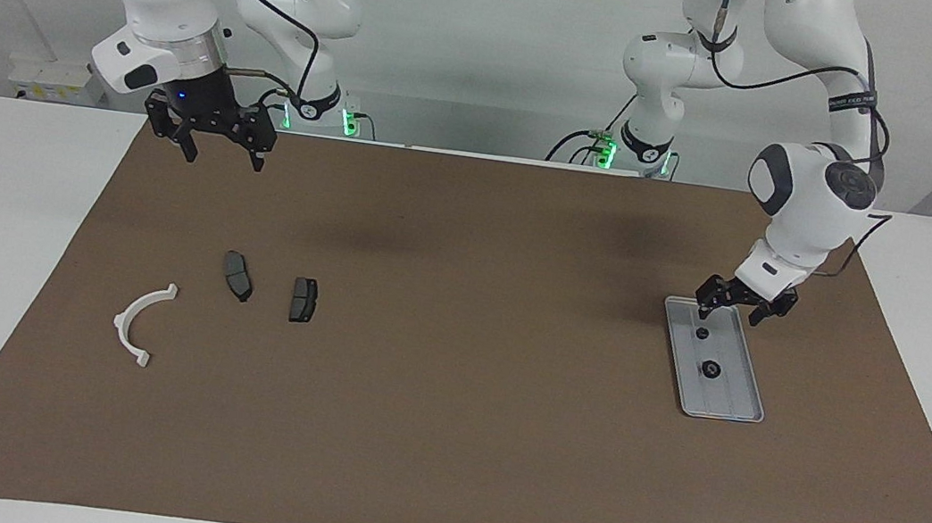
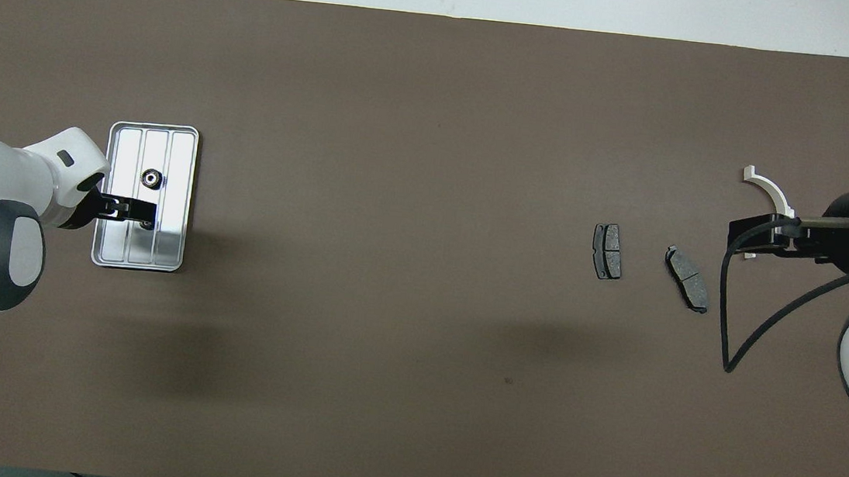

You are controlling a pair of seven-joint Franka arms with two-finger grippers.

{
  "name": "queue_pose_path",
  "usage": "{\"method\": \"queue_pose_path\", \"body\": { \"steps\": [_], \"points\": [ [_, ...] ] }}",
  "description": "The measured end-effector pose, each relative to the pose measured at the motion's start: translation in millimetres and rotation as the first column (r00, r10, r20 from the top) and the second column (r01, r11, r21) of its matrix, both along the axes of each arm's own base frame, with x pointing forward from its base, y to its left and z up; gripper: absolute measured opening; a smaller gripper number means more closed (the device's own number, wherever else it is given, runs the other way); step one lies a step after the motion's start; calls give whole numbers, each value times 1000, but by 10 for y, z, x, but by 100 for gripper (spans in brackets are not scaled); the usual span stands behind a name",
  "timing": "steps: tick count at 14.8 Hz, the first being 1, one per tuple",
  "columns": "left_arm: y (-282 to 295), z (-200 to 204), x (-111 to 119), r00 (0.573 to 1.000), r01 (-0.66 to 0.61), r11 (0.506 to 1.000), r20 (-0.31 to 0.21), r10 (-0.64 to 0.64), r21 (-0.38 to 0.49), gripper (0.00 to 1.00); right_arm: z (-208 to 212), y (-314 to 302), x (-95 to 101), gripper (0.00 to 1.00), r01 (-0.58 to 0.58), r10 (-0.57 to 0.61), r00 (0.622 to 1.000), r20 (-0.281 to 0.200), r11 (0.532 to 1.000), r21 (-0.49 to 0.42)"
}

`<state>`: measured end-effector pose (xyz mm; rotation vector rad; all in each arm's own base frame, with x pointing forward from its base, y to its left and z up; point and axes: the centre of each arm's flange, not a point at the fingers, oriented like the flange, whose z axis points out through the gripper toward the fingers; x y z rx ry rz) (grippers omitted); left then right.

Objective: Place bearing gear from tray to pile

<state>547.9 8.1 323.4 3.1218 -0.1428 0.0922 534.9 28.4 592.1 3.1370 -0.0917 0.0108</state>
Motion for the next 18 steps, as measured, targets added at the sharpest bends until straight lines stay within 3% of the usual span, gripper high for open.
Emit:
{"method": "queue_pose_path", "body": {
  "steps": [4,13,16,17,18],
  "points": [
    [-2,-245,35,1000,0,1000,-6,0,-1,100,1,-81,3,100,15,-15,1000,0,1000,0],
    [-55,-364,-35,1000,7,1000,-31,-7,-2,100,-6,-48,7,100,9,-9,1000,3,1000,0],
    [-55,-351,-35,1000,7,1000,-28,-7,-2,92,-178,54,82,100,-9,9,999,41,1000,2],
    [-54,-331,-34,1000,7,1000,-25,-7,-1,81,-316,95,119,100,-16,16,999,49,1000,3],
    [-54,-327,-35,1000,7,1000,-24,-7,-1,81,-480,125,165,100,-13,13,998,57,1000,4]
  ]
}}
